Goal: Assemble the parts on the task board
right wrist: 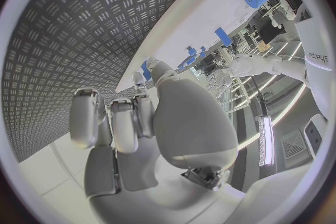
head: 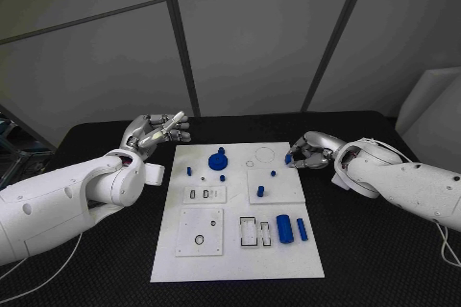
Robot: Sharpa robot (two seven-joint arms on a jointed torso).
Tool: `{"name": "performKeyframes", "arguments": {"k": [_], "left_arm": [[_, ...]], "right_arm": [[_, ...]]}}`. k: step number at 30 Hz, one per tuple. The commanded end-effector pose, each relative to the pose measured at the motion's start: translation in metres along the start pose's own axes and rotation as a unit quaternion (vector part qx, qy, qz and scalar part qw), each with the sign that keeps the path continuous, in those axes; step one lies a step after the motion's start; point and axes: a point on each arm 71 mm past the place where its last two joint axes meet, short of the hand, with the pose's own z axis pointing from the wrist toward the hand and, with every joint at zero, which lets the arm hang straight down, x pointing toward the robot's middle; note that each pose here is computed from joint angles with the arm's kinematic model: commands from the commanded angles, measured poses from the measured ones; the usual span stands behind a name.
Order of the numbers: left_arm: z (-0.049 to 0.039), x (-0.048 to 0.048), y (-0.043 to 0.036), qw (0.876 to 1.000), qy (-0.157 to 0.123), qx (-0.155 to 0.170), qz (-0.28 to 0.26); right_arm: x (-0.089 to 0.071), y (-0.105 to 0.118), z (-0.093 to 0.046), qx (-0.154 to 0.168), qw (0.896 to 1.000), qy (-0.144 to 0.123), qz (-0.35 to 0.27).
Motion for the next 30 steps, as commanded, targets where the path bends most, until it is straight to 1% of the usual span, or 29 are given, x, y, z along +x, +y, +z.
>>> {"name": "performKeyframes", "arguments": {"k": [1, 10, 22, 30], "left_arm": [[0.0006, 0.0007, -0.0015, 1.0, 0.002, 0.005, -0.002], [0.0007, 0.0005, -0.0013, 1.0, 0.003, 0.004, -0.002], [0.0007, 0.0007, -0.0011, 1.0, 0.004, 0.003, -0.003], [0.0008, 0.0007, -0.0009, 1.0, 0.004, 0.002, -0.003]], "right_arm": [[-0.0001, 0.0004, 0.0004, 0.001, 1.0, 0.001, -0.004], [-0.0004, 0.0006, 0.0009, 0.004, 1.0, -0.003, -0.004], [-0.0007, 0.003, 0.0027, 0.001, 1.0, -0.012, -0.003], [-0.0003, 0.0046, 0.0034, -0.003, 1.0, -0.013, -0.003]]}}
